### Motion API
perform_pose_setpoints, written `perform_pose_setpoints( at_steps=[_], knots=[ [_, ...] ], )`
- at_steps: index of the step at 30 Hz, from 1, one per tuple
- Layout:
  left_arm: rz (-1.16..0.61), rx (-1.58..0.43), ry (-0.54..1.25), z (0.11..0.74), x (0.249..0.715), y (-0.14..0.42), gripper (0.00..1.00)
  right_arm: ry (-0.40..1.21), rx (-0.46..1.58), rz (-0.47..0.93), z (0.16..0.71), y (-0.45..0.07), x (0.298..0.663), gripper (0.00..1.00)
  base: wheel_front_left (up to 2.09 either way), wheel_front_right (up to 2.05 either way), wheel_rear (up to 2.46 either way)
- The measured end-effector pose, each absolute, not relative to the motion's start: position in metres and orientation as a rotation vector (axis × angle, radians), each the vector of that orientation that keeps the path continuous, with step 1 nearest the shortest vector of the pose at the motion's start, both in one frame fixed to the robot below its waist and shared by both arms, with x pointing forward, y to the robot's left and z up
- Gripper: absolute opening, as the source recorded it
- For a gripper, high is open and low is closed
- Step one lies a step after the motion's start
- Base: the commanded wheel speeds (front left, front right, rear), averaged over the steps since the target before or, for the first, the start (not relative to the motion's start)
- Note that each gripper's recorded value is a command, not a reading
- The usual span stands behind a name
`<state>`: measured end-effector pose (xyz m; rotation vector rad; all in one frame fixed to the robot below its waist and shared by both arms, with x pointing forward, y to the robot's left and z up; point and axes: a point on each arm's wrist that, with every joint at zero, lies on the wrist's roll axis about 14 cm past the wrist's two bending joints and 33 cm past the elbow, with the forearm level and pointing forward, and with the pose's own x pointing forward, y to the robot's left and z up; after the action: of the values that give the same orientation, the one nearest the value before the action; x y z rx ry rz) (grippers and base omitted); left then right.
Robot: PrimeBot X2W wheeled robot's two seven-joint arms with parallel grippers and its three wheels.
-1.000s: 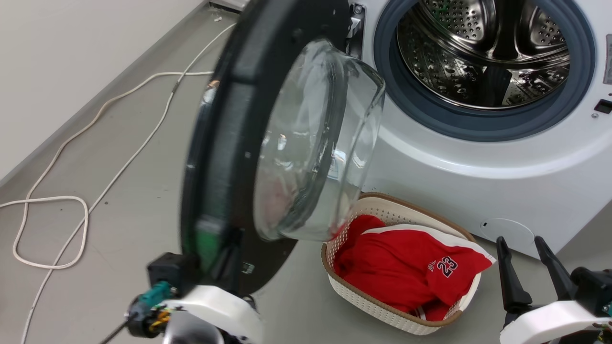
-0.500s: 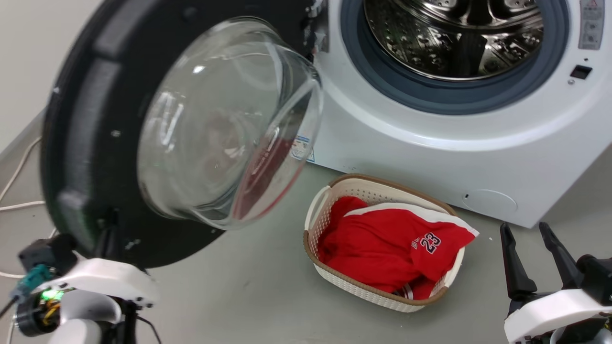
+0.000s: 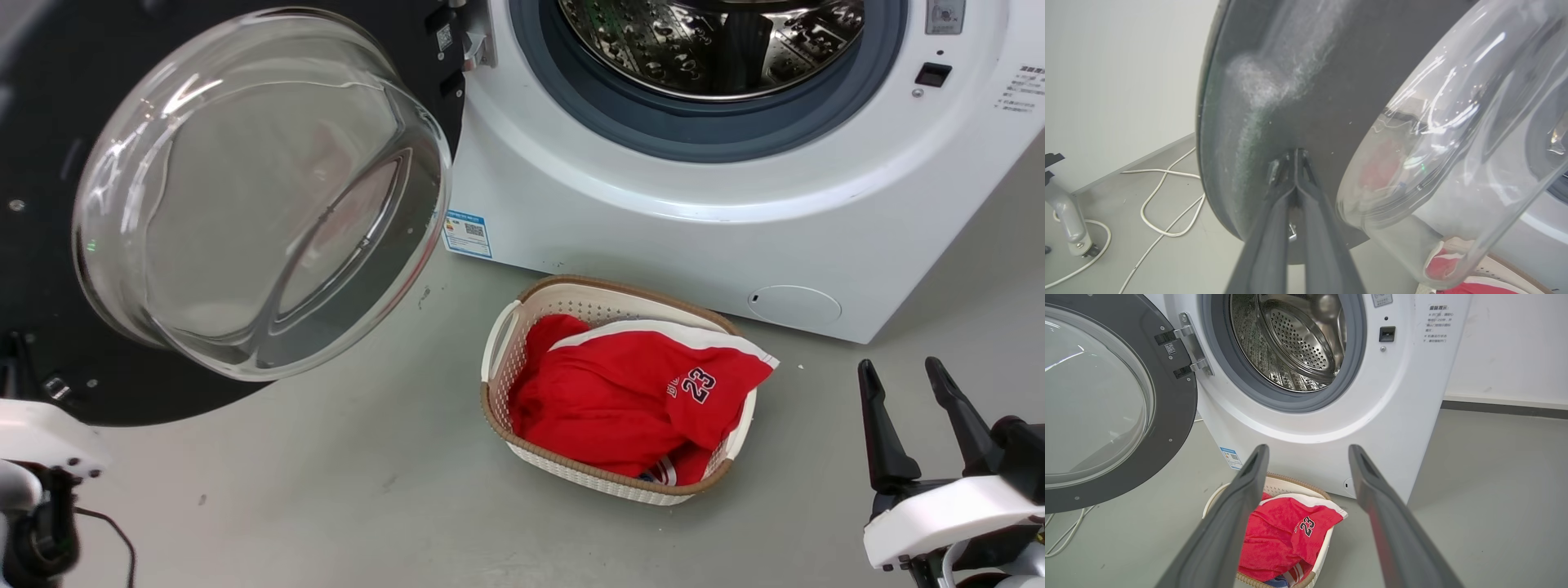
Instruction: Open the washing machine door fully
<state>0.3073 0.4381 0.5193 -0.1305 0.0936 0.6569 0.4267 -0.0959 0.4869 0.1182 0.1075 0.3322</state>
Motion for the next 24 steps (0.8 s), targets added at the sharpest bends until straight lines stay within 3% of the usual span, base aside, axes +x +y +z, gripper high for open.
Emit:
perform_pose_setpoints(
  at_steps=[11,24],
  knots=[
    [0.684,-0.135,0.066,0.519,0.311,0.449,0.0,0.103,0.115,0.314,0.489,-0.103,0.426,1.0,0.0,0.0,0.0],
    [0.629,-0.153,0.066,0.495,0.276,0.392,0.0,0.061,0.117,0.321,0.506,-0.098,0.412,1.0,0.0,0.0,0.0]
  ],
)
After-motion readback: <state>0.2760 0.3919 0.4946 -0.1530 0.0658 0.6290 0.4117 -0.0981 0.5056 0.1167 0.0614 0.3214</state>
